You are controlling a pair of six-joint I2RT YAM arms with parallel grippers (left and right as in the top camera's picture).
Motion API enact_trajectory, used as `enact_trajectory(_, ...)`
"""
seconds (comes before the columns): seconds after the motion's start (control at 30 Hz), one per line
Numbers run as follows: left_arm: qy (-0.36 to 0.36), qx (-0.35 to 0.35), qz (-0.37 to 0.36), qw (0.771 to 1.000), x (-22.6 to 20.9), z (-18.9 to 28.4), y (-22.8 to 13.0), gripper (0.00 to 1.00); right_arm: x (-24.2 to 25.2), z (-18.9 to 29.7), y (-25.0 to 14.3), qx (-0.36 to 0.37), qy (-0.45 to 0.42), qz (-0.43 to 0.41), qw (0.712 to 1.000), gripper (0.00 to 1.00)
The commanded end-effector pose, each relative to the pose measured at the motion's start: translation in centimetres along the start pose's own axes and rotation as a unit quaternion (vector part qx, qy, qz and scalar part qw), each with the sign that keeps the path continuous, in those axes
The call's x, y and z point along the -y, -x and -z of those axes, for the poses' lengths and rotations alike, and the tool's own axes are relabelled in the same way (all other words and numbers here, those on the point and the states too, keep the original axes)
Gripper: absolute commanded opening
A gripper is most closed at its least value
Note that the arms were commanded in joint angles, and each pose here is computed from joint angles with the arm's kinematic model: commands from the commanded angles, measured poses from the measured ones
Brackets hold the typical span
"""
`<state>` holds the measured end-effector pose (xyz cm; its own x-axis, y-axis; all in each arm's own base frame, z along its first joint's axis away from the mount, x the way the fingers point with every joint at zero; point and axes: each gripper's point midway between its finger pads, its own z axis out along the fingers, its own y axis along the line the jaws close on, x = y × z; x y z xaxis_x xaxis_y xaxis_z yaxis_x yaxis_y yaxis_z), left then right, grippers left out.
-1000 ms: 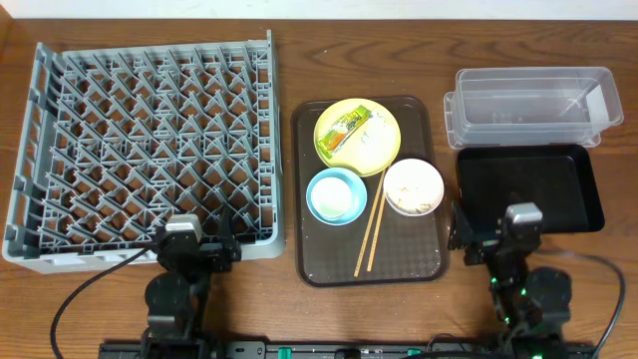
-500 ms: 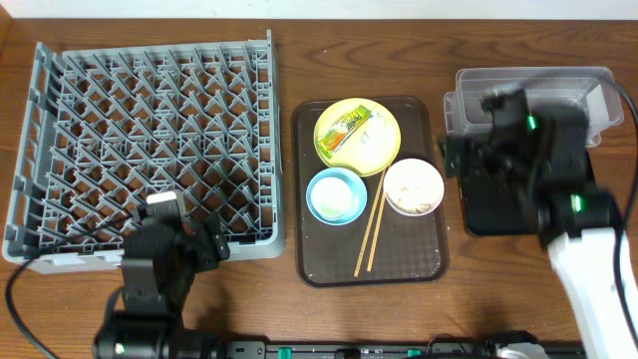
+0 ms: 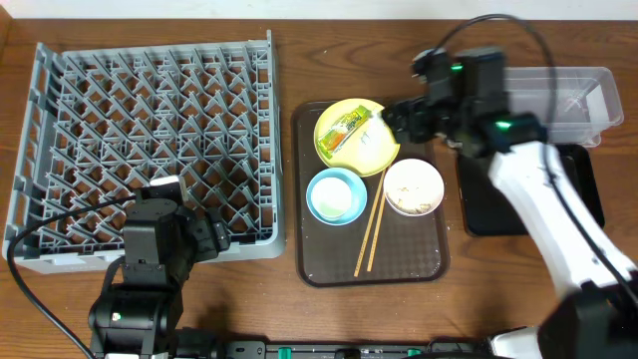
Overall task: Sort waste into correct bins and load items into the dishwasher rack
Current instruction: 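Reach right gripper to the yellow plate and grasp the white tissue, then carry the tissue with right gripper and drop it into the clear bin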
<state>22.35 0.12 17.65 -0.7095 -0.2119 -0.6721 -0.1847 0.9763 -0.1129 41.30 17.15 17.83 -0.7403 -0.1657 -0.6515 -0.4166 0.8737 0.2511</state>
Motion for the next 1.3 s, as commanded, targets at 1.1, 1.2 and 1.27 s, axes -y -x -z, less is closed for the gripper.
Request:
enact_trajectory(1.1, -0.002, 0.014, 0.007, 1.000, 0.1, 0.6, 0.9, 0.86, 5.3, -1.3, 1.2, 0.041, -0.159, -0.109, 0.980, 0.17)
enact_trajectory(1.2, -0.002, 0.014, 0.007, 1.000, 0.1, 0.6, 0.9, 0.86, 9.1, 3.1, 2.1, 0.074, -0.233, -0.135, 0.960, 0.16)
enact_trajectory(1.27, -0.002, 0.014, 0.007, 1.000, 0.2, 0.6, 0.9, 0.86, 12.3, 5.9, 1.8, 0.092, -0.289, -0.184, 0.935, 0.16)
